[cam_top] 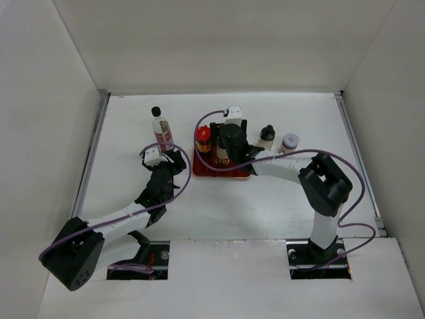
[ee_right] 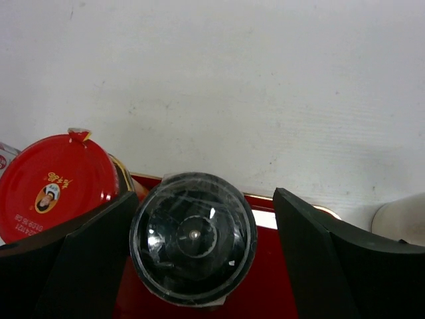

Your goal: Organize the condiment bottles

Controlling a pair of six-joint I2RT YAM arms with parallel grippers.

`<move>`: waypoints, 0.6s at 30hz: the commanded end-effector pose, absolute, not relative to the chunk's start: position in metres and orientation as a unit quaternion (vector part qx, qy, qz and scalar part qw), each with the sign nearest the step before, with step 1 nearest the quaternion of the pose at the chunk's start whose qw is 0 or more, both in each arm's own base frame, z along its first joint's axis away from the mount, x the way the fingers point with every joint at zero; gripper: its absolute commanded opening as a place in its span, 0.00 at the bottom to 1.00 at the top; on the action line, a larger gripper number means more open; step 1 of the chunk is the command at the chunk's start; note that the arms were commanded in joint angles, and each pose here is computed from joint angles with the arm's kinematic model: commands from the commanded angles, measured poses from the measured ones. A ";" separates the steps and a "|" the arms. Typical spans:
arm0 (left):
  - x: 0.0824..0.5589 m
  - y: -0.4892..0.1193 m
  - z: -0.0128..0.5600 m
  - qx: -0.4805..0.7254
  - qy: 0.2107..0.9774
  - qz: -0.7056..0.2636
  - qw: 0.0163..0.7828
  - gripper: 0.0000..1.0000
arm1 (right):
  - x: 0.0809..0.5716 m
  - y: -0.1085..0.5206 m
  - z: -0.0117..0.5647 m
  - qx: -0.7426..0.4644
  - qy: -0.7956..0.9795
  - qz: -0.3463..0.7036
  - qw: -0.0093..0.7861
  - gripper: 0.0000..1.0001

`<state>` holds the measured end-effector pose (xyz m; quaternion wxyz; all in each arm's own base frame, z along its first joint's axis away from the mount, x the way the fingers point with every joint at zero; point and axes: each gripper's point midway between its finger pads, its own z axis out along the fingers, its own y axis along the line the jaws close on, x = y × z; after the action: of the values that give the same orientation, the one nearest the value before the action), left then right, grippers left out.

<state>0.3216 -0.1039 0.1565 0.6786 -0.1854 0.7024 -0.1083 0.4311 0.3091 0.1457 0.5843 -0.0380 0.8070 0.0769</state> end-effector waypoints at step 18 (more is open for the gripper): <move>0.326 -0.109 0.168 -0.194 0.686 -0.130 0.689 0.58 | 0.435 0.153 0.198 0.121 0.770 -0.004 0.626 0.92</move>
<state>0.3217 -0.1050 0.1557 0.6778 -0.1837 0.7034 -0.1095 0.4313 0.1740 0.2056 0.6282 0.0909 0.7724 0.0212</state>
